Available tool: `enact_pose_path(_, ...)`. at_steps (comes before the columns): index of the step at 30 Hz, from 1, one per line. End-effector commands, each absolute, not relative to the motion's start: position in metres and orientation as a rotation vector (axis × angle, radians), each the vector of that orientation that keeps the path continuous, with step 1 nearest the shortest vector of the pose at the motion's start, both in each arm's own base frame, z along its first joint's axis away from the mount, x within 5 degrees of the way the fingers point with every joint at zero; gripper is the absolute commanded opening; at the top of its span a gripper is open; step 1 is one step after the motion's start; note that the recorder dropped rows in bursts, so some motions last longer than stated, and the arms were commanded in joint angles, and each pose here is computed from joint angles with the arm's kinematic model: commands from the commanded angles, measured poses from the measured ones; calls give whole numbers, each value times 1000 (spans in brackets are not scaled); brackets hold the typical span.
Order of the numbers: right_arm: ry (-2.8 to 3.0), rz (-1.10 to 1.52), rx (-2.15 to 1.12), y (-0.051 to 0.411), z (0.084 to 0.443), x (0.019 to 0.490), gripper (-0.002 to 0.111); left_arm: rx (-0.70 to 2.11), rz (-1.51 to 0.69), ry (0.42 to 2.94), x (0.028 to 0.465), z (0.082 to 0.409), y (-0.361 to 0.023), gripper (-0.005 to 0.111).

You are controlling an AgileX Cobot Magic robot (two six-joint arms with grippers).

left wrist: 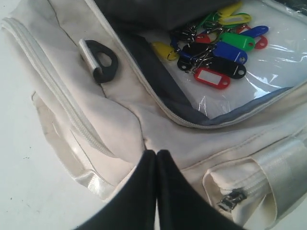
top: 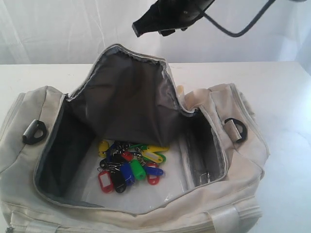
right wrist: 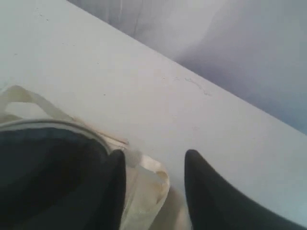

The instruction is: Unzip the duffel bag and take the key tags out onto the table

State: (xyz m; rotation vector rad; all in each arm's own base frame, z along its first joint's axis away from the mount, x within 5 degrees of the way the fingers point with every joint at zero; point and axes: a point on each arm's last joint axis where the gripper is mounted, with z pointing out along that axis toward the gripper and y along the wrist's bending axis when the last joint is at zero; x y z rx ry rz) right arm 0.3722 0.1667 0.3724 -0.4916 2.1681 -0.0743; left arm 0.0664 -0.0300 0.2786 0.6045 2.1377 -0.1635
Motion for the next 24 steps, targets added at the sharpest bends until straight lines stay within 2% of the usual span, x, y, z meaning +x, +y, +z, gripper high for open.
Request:
enact_pose_path(1, 2146, 13, -600, 162, 386, 343, 30, 590, -188, 2083, 60, 282, -28, 0)
enact_pose_path(6, 2155, 257, -778, 170, 387, 293, 10, 572, -173, 2005, 51, 281, -22, 0)
enact_pose_path(9, 2200, 443, -941, 184, 375, 262, 0, 561, -179, 1966, 48, 277, -21, 0)
enact_pose_path(14, 2303, 497, -1130, 206, 327, 239, 0, 539, -185, 1965, 48, 277, -21, 0)
enact_pose_path(17, 2362, 434, -1175, 211, 295, 239, 0, 539, -185, 1965, 48, 277, -21, 0)
enact_pose_path(20, 2450, 228, -1120, 204, 269, 255, 0, 540, -184, 1968, 48, 276, -21, 0)
enact_pose_path(24, 2424, -71, -923, 187, 257, 288, 0, 540, -184, 1966, 48, 275, -21, 0)
